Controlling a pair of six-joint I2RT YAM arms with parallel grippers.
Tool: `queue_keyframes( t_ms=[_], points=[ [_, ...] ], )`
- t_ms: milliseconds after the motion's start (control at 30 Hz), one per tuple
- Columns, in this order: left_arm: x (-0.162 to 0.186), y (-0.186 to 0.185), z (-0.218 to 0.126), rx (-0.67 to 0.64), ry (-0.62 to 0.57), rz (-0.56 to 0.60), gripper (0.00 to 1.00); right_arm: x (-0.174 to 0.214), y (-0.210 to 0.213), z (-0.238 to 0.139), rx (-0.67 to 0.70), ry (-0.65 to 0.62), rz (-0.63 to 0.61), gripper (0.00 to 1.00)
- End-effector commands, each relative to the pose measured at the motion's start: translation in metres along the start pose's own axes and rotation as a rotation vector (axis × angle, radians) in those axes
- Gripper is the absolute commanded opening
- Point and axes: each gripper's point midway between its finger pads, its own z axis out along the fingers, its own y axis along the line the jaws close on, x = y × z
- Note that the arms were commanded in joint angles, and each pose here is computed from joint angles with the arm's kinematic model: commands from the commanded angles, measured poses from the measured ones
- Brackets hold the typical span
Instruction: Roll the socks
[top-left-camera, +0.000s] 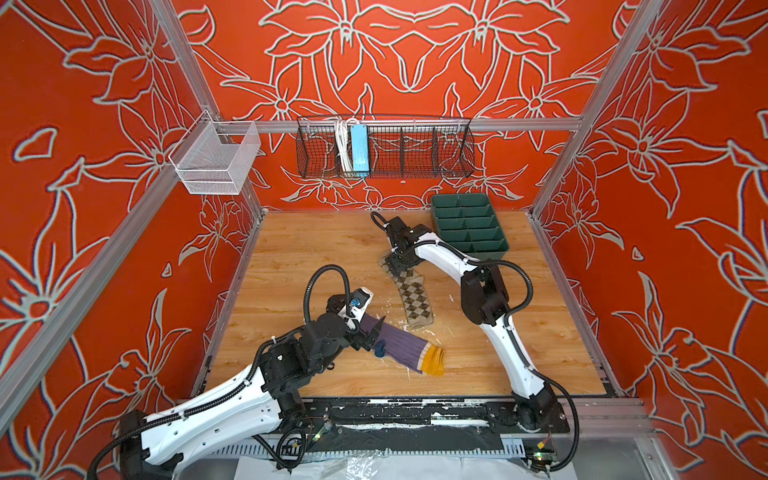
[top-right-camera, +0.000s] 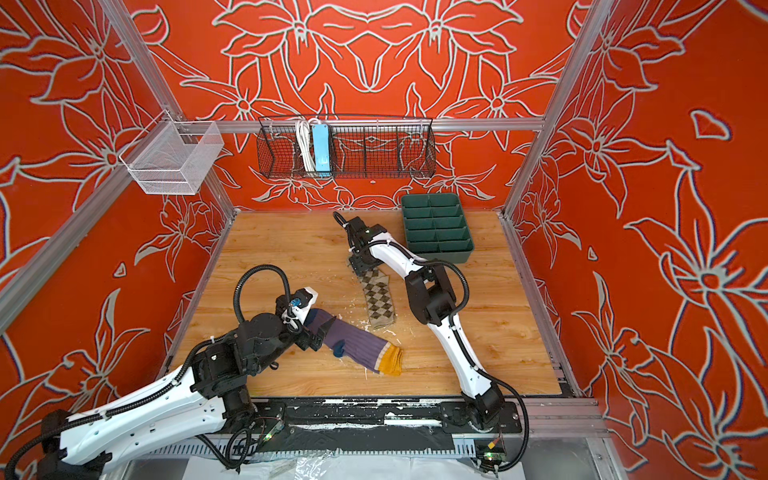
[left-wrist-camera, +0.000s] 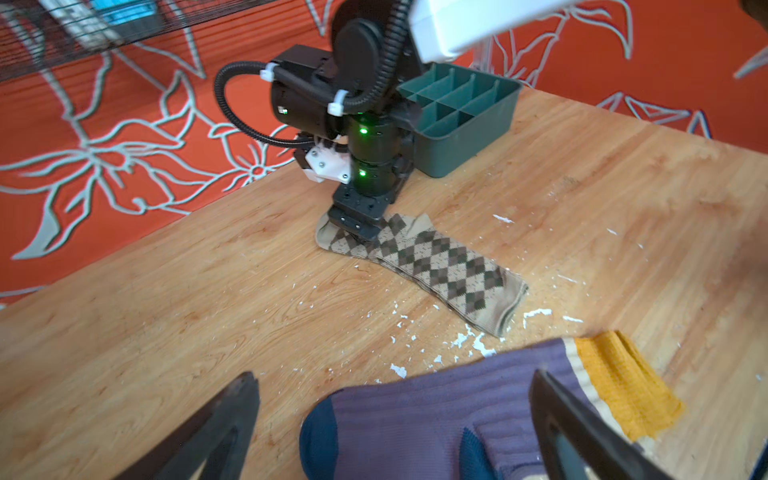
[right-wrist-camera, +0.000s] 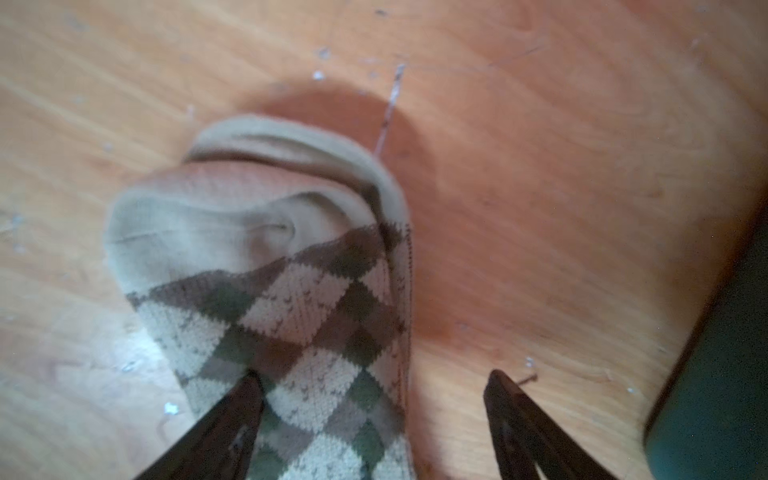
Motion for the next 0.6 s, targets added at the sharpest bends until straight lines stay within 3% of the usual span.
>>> queue_keyframes(
  t_ms=[0,133,300,433,567],
  points=[
    [-0.014,-0.013,0.001,0.075,-0.012,0.114,1.00,-0.009,-0.011,-0.011,-0.010,-0.027,0.054,0.87],
    [-0.017,-0.027,0.009,0.133,0.018,0.201,1.00,-0.025,-0.010,-0.053,-0.083,-0.090,0.059,0.87],
    [-0.026,-0.038,0.015,0.190,0.015,0.330,1.00,-0.040,0.001,-0.157,-0.251,-0.281,0.008,0.87],
    [-0.032,-0.037,0.013,0.181,-0.015,0.416,0.99,-0.006,0.006,-0.223,-0.349,-0.390,-0.095,0.86],
    [-0.031,-0.038,0.005,0.193,-0.083,0.469,0.99,0.040,-0.004,-0.245,-0.308,-0.484,-0.193,0.84]
  ],
)
